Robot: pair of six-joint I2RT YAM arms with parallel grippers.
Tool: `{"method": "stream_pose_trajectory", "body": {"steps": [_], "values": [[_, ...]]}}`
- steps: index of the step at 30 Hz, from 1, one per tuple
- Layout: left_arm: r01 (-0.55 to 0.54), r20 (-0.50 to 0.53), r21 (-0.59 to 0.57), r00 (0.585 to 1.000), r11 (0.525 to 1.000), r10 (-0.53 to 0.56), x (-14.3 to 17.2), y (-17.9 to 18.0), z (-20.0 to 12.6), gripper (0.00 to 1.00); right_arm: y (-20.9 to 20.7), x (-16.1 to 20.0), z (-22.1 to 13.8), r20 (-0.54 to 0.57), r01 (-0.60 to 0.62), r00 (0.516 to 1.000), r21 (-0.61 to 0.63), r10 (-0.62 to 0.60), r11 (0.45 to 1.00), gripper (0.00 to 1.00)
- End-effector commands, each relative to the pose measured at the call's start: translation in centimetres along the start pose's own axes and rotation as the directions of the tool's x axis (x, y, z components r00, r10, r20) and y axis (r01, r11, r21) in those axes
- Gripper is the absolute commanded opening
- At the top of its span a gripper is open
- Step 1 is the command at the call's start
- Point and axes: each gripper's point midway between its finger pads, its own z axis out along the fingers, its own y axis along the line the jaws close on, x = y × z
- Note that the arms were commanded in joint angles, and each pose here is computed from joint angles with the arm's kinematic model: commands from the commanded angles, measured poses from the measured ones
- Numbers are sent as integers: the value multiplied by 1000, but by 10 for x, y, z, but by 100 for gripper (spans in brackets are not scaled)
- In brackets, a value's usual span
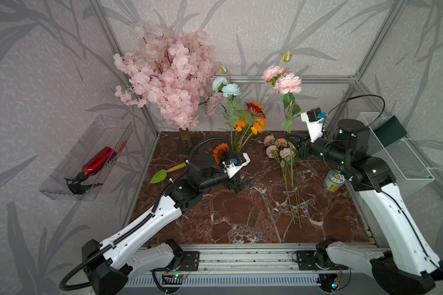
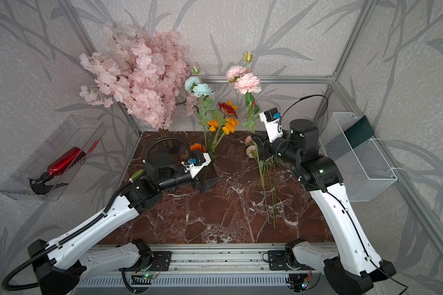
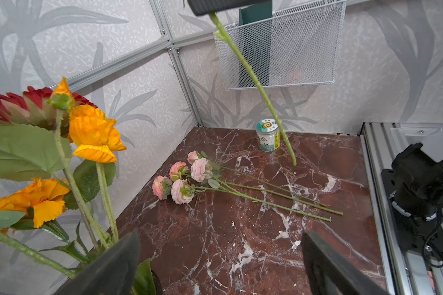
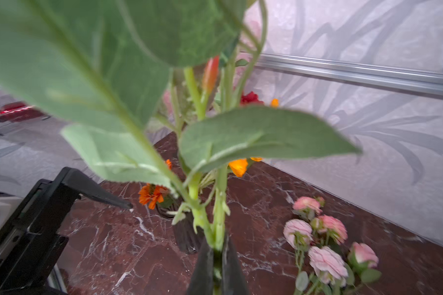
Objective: Pick out pink flowers from the vase
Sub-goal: Place the flower at the center of the board.
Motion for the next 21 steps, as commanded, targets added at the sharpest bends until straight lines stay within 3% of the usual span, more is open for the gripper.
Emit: {"method": "stream_pose_trajectory", "body": {"steps": [1,10,16,21], "values": [[-77,-25,-25,997,997,77,0,-1,5,99,-26,20,-16,-49,-57,997,113,62,992,0],[-98,-67,19,993,995,99,10,-17,18,99,-89,98,-23,-249,-72,952,378,176,923,0],[-73,-65,29,995,997,74,14,-22,21,99,-102,159,-4,-360,-70,904,410,232,909,0],[-56,-79,32,995,998,58,21,-25,20,99,-109,192,12,-377,-88,889,416,260,905,0]]}}
